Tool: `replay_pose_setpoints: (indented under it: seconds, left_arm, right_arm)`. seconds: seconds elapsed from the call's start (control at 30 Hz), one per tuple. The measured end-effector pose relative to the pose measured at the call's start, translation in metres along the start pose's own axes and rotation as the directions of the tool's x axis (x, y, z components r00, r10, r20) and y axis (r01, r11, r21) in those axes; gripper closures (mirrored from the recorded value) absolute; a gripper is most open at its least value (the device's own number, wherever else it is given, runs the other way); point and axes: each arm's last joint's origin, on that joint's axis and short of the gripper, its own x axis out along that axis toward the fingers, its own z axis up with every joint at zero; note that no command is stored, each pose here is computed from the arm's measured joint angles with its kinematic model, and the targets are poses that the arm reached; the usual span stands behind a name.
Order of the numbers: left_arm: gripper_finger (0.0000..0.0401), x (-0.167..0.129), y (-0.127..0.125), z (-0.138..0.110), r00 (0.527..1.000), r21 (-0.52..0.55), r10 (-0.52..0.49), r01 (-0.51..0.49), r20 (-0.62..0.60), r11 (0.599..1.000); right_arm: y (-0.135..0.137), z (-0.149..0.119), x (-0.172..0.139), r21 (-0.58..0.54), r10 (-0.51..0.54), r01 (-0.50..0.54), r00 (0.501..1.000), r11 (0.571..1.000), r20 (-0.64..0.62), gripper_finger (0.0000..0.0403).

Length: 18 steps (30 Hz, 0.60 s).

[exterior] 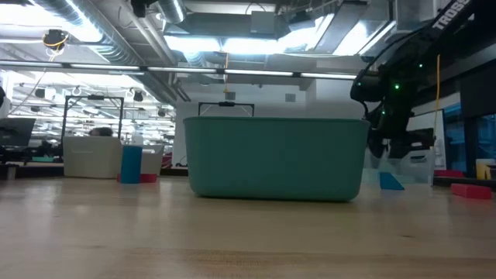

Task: Sort & place blocks by color
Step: Put the square blue green block into the transparent bin

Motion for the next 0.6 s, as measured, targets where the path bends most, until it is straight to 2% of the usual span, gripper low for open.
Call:
replay_pose_setpoints:
  seconds: [0.13, 0.6]
  left_arm:
    - [0.0172, 0.000, 0.000, 0.000, 1.000, 0.000, 0.000, 0.000, 0.001, 1.000]
    - [0.0172, 0.000, 0.000, 0.000, 1.000, -0.001, 0.000, 0.000, 0.002, 1.000]
  right_arm:
    - [0.001, -0.001, 0.001, -0.010, 0.029, -0.029, 0.999, 1.000, -0.026, 0.0256]
    - [0.002, -0.002, 0.013, 0.020, -0.013, 0.014, 0.998, 1.000, -0.061, 0.0254]
